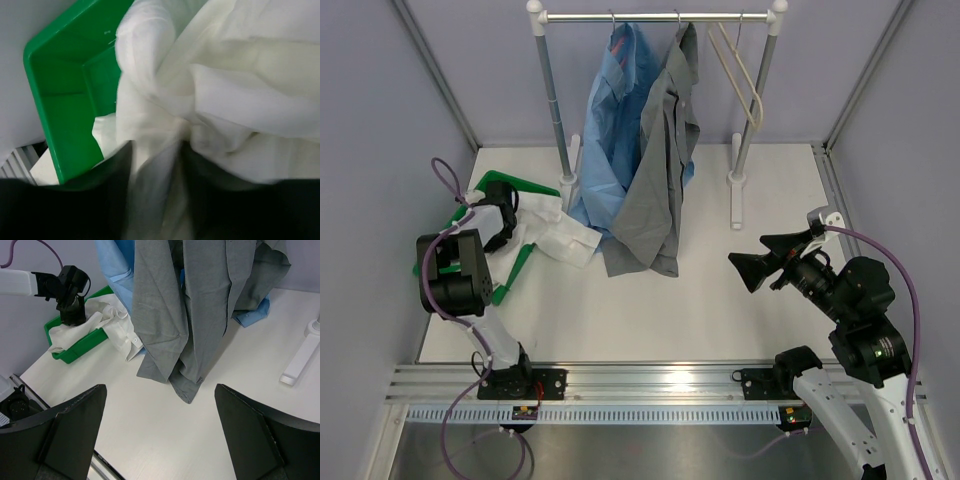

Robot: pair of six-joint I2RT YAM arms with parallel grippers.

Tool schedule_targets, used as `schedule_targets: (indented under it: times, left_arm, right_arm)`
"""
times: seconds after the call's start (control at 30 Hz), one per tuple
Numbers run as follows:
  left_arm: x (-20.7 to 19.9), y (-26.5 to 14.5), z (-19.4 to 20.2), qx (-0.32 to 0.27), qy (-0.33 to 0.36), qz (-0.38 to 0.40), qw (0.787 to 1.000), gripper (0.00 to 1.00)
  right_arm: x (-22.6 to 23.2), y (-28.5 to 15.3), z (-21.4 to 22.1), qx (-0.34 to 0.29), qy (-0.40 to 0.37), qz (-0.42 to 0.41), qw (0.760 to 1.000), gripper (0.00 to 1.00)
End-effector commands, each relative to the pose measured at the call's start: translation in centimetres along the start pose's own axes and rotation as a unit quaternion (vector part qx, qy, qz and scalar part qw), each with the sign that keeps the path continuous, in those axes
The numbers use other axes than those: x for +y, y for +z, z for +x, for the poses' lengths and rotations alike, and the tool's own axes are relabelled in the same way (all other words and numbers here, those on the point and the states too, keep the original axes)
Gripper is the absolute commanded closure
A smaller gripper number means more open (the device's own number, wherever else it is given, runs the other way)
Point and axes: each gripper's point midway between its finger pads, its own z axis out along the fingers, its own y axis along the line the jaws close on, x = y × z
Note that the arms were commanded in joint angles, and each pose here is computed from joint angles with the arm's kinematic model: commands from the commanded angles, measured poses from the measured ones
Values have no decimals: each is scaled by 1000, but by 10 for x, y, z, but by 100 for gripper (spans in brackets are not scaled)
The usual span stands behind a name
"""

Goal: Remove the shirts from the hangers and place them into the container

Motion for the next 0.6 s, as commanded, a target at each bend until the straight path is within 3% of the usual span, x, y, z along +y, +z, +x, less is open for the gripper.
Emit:
schedule_targets:
  times: [0.0, 0.13, 0.17, 0.37, 0.57]
  left_arm:
    - [-3, 1, -20, -6, -44, 23, 999, 40]
    - [10, -18, -43, -30, -59, 40, 997, 10]
    - [11, -25, -50, -36, -66, 51, 996, 6]
    - [29, -77, -78, -66, -103, 119, 985, 1]
    - [31, -127, -60, -52, -107, 220, 968, 1]
  right_arm:
    - [4, 0, -6, -12, -5, -8, 1000, 1]
    - [4, 0, -7, -14, -5, -9, 1000, 1]
    - [5, 1, -6, -11, -4, -11, 1000, 0]
    - [6, 0, -6, -13, -4, -13, 1000, 1]
    - [5, 1, -7, -13, -4, -13, 1000, 1]
